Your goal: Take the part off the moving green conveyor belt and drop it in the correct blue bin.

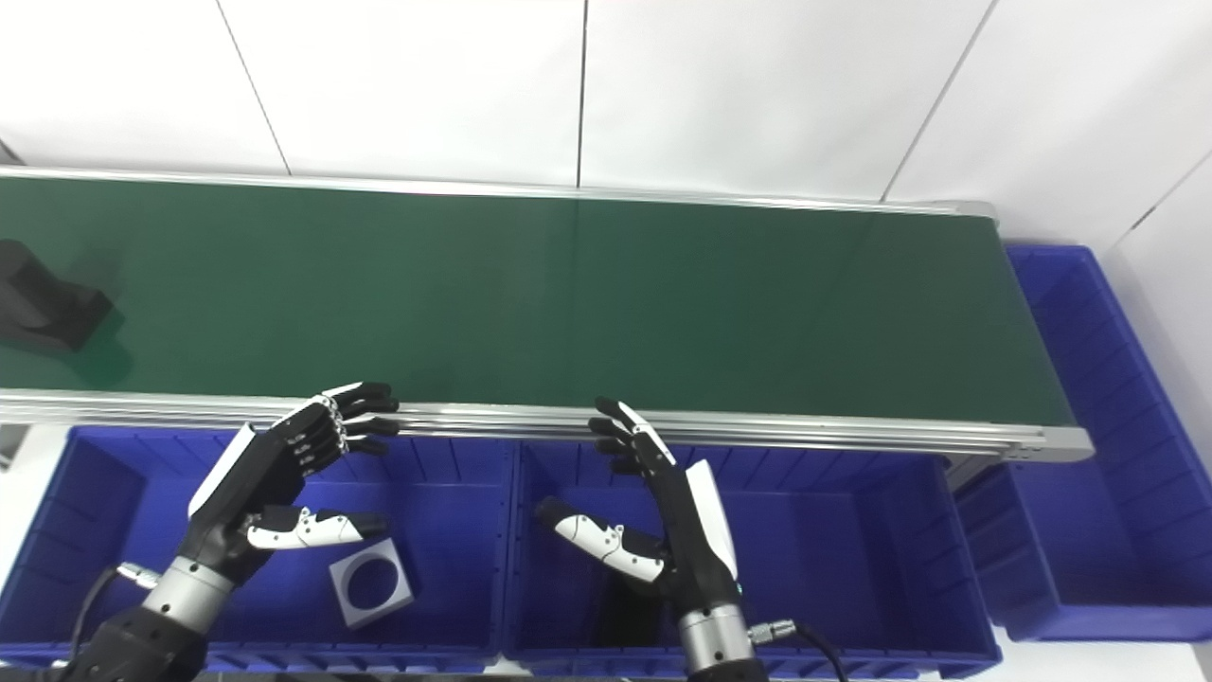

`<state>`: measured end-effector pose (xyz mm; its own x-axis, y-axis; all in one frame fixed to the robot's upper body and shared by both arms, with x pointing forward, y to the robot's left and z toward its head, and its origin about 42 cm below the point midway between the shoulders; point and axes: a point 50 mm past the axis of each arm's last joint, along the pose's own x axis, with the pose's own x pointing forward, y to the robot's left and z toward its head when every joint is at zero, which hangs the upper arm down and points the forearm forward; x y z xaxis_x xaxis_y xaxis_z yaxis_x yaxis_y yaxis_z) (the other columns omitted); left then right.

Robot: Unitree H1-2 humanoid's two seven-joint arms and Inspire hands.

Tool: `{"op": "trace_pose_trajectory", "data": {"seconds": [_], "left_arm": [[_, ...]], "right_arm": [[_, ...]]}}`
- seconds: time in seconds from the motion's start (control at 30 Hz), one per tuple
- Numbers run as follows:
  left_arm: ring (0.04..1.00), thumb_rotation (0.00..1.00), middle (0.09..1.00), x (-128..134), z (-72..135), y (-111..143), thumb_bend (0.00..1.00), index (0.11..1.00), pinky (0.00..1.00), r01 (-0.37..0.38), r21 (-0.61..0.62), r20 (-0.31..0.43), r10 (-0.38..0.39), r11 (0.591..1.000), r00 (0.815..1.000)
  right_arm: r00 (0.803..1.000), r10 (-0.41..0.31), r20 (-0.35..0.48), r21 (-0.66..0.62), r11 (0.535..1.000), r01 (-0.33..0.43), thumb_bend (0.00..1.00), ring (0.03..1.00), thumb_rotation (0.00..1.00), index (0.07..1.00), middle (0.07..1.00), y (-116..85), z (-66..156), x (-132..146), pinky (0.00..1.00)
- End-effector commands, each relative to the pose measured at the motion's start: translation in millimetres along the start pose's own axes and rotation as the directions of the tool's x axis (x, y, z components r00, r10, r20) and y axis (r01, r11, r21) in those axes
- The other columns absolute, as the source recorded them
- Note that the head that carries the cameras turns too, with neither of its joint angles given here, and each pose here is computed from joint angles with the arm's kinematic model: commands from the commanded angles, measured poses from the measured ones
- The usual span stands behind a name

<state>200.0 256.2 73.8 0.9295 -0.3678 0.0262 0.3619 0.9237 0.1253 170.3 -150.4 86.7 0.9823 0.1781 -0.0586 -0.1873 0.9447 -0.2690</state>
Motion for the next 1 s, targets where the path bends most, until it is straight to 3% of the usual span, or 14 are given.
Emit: {"op": "trace_pose_trajectory", "data": {"seconds": [0.0, 0.1, 0.4, 0.47, 0.6, 0.73, 0.97], "left_arm": [[0.727, 0.16, 0.790, 4, 8, -2, 0.86, 0.801, 0.66, -0.007, 0.020, 0.048, 0.006, 1.000, 0.999], [0.726, 0.16, 0.787, 4, 5, -16, 0.87, 0.794, 0.65, -0.007, 0.007, 0.046, 0.007, 1.000, 0.999], [0.712, 0.19, 0.781, 10, -14, -60, 0.87, 0.788, 0.64, 0.006, 0.053, 0.057, -0.009, 0.999, 0.998], [0.727, 0.21, 0.799, 10, -17, -64, 0.88, 0.789, 0.65, 0.007, 0.063, 0.051, -0.010, 0.998, 0.999], [0.734, 0.22, 0.803, 12, -23, -69, 0.89, 0.790, 0.65, 0.004, 0.056, 0.044, -0.007, 0.998, 0.999], [0.728, 0.24, 0.800, 13, -29, -71, 0.91, 0.790, 0.65, 0.006, 0.052, 0.039, -0.008, 0.999, 0.999], [0.726, 0.23, 0.794, 14, -36, -72, 0.91, 0.783, 0.65, 0.010, 0.069, 0.022, -0.012, 0.998, 1.000]], "right_arm": [[0.999, -0.007, 0.046, 0.006, 1.000, 0.007, 0.66, 0.786, 0.43, 0.871, 0.818, -5, 8, -1, 0.74], [0.999, -0.003, 0.052, -0.001, 1.000, 0.003, 0.64, 0.783, 0.44, 0.873, 0.818, -18, 3, -8, 0.73], [0.999, -0.004, 0.052, 0.034, 0.999, 0.002, 0.54, 0.790, 0.29, 0.881, 0.821, -45, -20, -21, 0.75], [0.998, -0.007, 0.061, 0.024, 1.000, 0.006, 0.52, 0.804, 0.25, 0.890, 0.837, -46, -24, -22, 0.76], [0.997, -0.012, 0.072, -0.021, 1.000, 0.013, 0.53, 0.789, 0.31, 0.883, 0.829, -49, -33, -24, 0.73], [0.998, -0.012, 0.067, -0.032, 0.999, 0.014, 0.55, 0.777, 0.32, 0.877, 0.819, -48, -39, -24, 0.72], [0.997, -0.013, 0.071, -0.042, 0.999, 0.016, 0.54, 0.765, 0.21, 0.871, 0.812, -47, -49, -23, 0.70]]}}
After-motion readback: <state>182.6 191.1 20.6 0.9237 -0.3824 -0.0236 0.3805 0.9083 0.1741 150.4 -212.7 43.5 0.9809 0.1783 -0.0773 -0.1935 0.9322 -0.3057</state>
